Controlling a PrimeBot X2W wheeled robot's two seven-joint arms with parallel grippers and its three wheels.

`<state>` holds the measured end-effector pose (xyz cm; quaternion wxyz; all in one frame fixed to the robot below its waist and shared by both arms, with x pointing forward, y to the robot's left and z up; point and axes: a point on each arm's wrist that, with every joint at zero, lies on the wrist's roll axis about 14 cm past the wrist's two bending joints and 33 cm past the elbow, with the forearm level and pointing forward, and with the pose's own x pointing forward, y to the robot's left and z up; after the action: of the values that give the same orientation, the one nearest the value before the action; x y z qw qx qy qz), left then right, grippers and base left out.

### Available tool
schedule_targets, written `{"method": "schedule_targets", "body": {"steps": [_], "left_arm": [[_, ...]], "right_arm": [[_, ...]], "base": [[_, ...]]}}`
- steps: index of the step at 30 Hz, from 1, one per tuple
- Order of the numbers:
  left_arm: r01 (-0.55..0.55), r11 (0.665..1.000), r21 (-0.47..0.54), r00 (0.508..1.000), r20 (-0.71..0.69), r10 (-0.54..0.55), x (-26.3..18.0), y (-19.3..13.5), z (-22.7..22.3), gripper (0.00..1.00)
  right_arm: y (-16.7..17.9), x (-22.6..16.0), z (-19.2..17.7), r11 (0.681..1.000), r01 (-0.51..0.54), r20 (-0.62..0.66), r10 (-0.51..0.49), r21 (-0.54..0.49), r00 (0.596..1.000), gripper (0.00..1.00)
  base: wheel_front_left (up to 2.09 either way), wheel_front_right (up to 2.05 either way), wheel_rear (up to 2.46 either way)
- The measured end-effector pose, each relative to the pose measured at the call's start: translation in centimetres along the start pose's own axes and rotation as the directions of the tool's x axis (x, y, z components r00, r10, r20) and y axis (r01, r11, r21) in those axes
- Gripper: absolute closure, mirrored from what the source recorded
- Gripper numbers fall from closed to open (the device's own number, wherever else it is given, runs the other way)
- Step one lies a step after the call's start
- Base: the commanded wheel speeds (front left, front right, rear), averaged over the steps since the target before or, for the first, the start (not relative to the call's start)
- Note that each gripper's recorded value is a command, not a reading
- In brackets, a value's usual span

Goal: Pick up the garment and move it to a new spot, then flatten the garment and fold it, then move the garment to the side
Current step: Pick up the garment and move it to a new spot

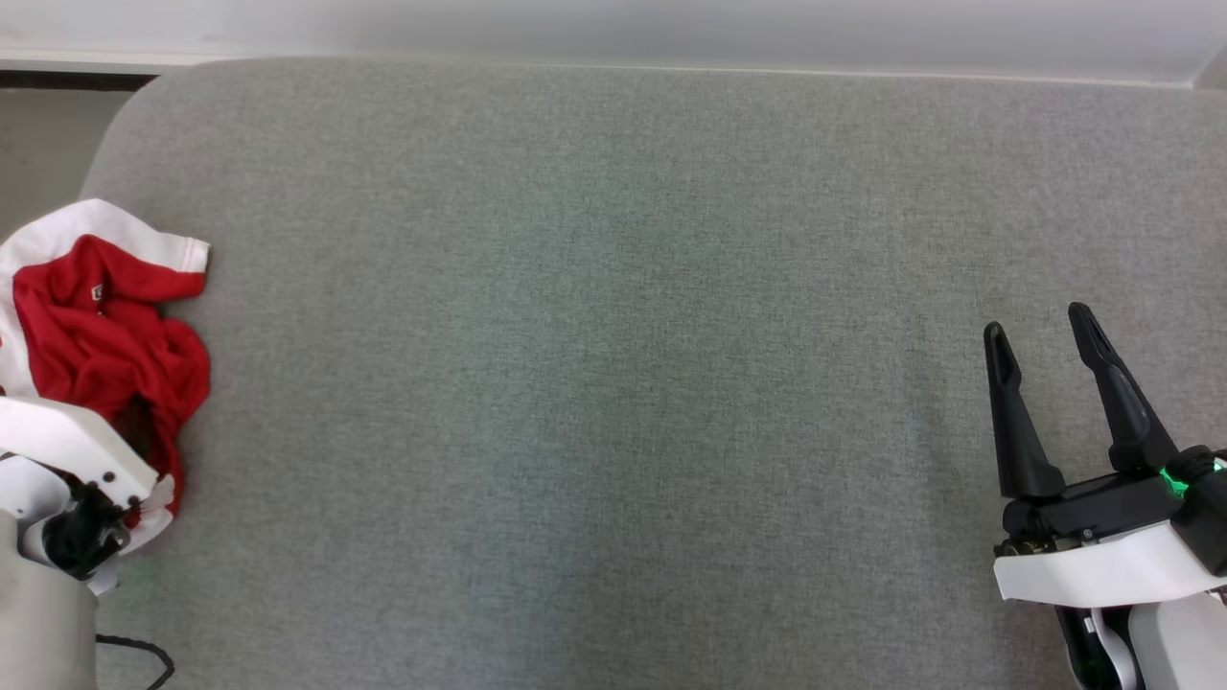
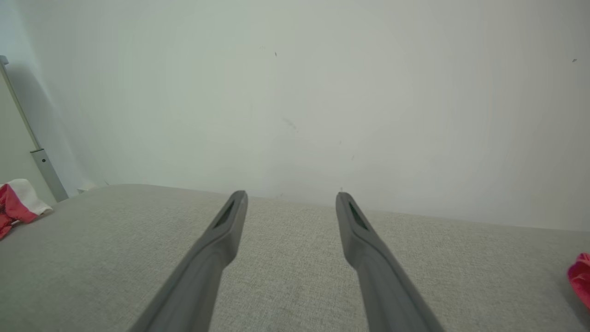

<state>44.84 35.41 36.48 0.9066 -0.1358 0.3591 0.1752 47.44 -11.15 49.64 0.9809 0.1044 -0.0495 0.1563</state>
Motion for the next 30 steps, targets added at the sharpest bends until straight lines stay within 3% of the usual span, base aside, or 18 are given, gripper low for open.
{"method": "schedule_targets", "body": {"steps": [1, 3, 10, 16, 22, 30], "left_arm": [[0.0, 1.0, 0.003, 1.0, -0.005, 0.0, 0.0, -0.1, 0.0, 0.49], [0.005, 1.0, 0.012, 1.0, 0.003, -0.005, -0.1, -0.3, 0.2, 1.0], [0.015, 0.997, 0.071, 0.989, 0.145, -0.026, -1.8, -0.4, 3.6, 1.0], [0.054, 0.985, 0.167, 0.944, 0.312, -0.104, -4.7, -2.5, 8.9, 1.0], [0.114, 0.956, 0.269, 0.87, 0.437, -0.227, -8.7, -6.0, 12.9, 1.0], [0.216, 0.885, 0.413, 0.742, 0.519, -0.424, -14.4, -12.4, 15.6, 1.0]], "right_arm": [[0.0, 0.0, 0.0, 1.0, 0.001, 0.0, -0.001, 0.0, 1.0, 0.0], [-0.1, 0.0, 0.2, 1.0, 0.004, 0.005, -0.004, -0.002, 1.0, 0.0], [0.5, -0.5, 1.8, 1.0, -0.001, 0.037, 0.001, -0.005, 0.999, 0.0], [1.2, -1.3, 3.7, 1.0, 0.001, 0.078, 0.0, -0.005, 0.997, 0.0], [1.9, -2.8, 5.5, 1.0, 0.01, 0.115, -0.01, 0.005, 0.993, 0.0], [1.6, -5.1, 8.1, 0.999, 0.042, 0.171, -0.041, -0.006, 0.984, 0.0]], "base": [[0.0, 0.0, 0.0], [0.0, 0.0, 0.0], [0.0, 0.0, 0.0], [0.0, 0.0, 0.0], [0.0, 0.0, 0.0], [0.0, 0.0, 0.0]]}}
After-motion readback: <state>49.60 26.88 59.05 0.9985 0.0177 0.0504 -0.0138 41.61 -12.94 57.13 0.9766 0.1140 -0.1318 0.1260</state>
